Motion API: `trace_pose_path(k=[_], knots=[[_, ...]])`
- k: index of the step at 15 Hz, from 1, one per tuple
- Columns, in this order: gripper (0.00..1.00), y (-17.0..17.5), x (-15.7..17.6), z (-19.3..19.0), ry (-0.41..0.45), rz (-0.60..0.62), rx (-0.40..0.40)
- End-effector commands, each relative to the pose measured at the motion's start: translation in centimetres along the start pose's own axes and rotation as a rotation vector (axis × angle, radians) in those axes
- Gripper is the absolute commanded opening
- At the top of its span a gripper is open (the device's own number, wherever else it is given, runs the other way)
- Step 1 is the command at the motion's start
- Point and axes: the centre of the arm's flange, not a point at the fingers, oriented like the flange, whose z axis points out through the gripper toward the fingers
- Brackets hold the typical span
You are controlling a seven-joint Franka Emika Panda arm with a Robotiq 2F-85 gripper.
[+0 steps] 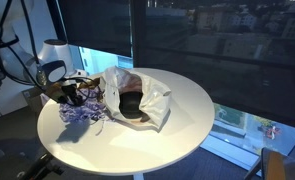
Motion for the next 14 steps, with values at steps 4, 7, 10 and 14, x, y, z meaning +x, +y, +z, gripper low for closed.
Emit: trace_pose_path(k=[4,7,10,14], knots=[[0.20,2.0,-1.3,-2.2,0.067,0.021,0.001],[0.02,3.4,-0.8,-4.8,0.123,0.068,0.047],[0.04,4.3,0.8,-10.4,0.235,0.171,0.134],[0.04,5.0,3.0,-17.7,0.433,0.226,0.163]])
